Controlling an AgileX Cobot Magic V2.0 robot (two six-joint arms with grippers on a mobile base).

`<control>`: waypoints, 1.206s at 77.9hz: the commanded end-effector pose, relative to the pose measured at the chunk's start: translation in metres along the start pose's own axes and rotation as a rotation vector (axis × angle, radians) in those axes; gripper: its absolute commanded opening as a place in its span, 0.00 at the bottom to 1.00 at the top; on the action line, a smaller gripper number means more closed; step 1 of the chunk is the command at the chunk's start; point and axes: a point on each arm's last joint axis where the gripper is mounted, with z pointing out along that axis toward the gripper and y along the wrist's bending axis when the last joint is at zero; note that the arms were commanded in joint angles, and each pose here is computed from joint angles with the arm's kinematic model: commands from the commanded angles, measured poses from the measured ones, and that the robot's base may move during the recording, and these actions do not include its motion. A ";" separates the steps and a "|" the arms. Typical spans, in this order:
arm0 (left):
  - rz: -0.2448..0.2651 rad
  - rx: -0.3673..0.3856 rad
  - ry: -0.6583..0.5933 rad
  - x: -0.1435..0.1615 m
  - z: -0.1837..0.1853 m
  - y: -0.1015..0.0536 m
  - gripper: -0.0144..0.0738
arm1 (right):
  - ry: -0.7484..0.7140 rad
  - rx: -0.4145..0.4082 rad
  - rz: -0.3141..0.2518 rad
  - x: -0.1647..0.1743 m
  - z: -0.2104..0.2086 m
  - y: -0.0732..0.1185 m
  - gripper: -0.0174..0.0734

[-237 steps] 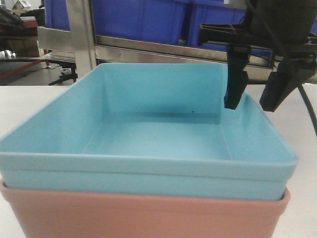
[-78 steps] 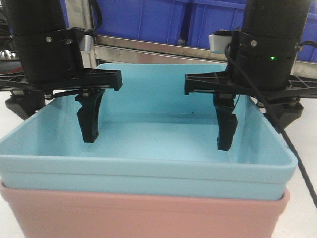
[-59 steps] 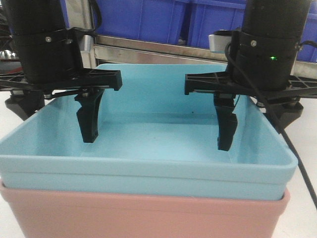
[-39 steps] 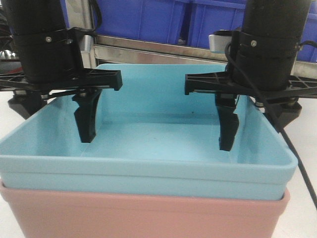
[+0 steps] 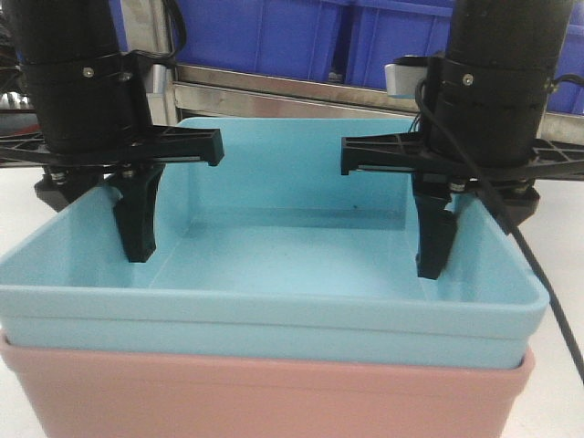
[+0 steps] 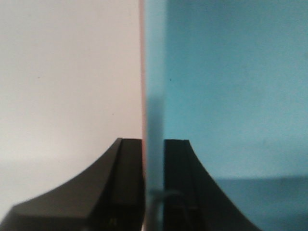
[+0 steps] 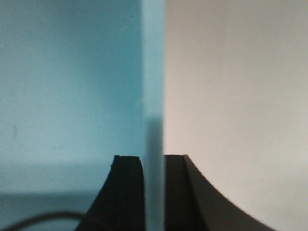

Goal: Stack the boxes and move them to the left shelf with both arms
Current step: 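Grasp the stacked bins' rims with both grippers, then lift the stacked bins with both grippers and hold them up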

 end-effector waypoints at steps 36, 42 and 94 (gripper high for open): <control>-0.087 0.073 -0.051 -0.002 -0.025 -0.008 0.17 | -0.046 -0.011 0.007 -0.005 -0.025 0.000 0.25; -0.096 0.060 -0.039 -0.003 -0.032 -0.008 0.17 | -0.065 0.003 -0.005 -0.008 -0.035 0.001 0.25; -0.135 0.060 -0.060 0.062 -0.120 -0.021 0.17 | -0.163 -0.035 -0.028 0.034 -0.115 0.003 0.25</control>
